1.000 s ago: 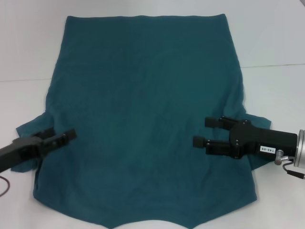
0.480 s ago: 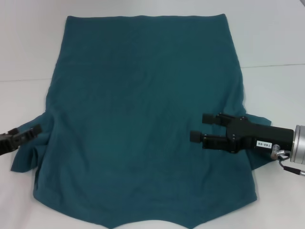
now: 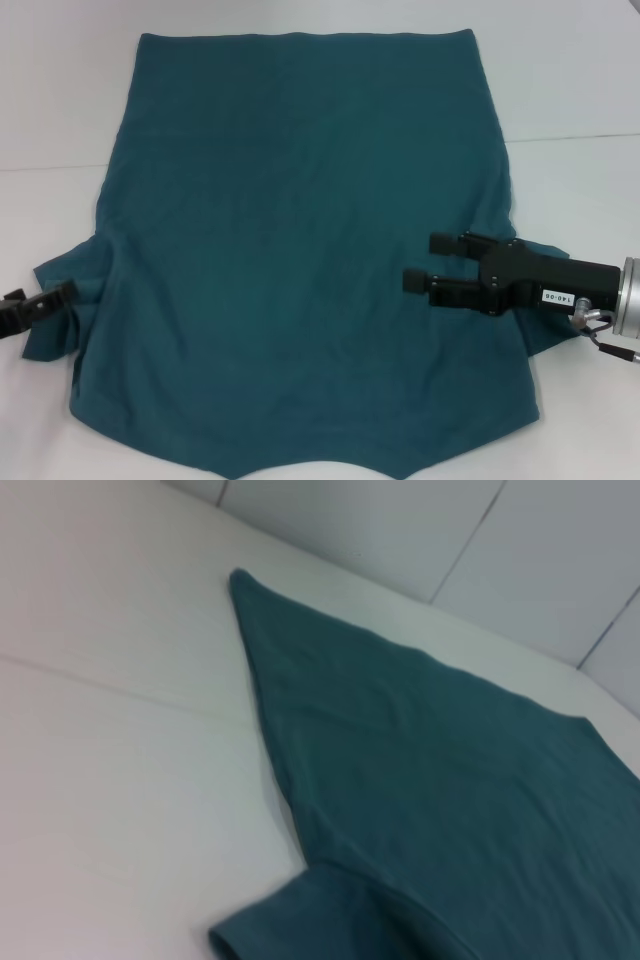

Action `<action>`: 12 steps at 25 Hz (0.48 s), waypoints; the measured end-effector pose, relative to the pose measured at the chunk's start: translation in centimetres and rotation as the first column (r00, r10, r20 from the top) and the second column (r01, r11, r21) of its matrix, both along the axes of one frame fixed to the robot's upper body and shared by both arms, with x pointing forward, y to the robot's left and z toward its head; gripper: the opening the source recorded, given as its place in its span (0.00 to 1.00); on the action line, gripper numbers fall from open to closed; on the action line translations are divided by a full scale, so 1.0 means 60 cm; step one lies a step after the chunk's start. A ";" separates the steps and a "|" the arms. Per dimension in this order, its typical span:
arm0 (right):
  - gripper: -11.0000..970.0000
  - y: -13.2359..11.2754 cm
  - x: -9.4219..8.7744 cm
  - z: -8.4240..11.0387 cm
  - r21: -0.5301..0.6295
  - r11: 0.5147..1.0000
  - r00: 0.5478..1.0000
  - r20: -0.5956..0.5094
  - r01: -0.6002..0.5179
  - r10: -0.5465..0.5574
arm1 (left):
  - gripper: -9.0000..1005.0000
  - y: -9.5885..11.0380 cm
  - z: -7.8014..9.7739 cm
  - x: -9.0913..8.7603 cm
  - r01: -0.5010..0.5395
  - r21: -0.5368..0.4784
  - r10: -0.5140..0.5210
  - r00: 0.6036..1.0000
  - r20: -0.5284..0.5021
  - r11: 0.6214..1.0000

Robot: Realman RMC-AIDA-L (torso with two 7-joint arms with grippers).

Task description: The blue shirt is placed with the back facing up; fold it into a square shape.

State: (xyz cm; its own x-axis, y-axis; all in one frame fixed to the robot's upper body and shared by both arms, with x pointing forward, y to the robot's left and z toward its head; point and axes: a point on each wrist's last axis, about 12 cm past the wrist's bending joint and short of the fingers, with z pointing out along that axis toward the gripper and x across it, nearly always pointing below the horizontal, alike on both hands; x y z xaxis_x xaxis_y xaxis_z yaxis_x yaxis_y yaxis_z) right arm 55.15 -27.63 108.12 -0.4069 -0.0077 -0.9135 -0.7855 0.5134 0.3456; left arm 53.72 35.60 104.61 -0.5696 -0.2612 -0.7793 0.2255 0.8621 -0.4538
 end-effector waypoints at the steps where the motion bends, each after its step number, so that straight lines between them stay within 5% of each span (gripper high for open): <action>1: 0.97 -0.001 0.000 0.000 0.000 1.000 1.000 0.001 0.001 -0.001 | 0.93 -0.002 -0.001 0.000 0.004 0.001 -0.004 1.000 -0.005 1.000; 12: 0.97 -0.001 0.005 0.004 -0.003 1.000 1.000 0.007 0.002 -0.002 | 0.92 -0.021 -0.005 0.006 0.047 0.009 -0.047 0.999 -0.017 0.999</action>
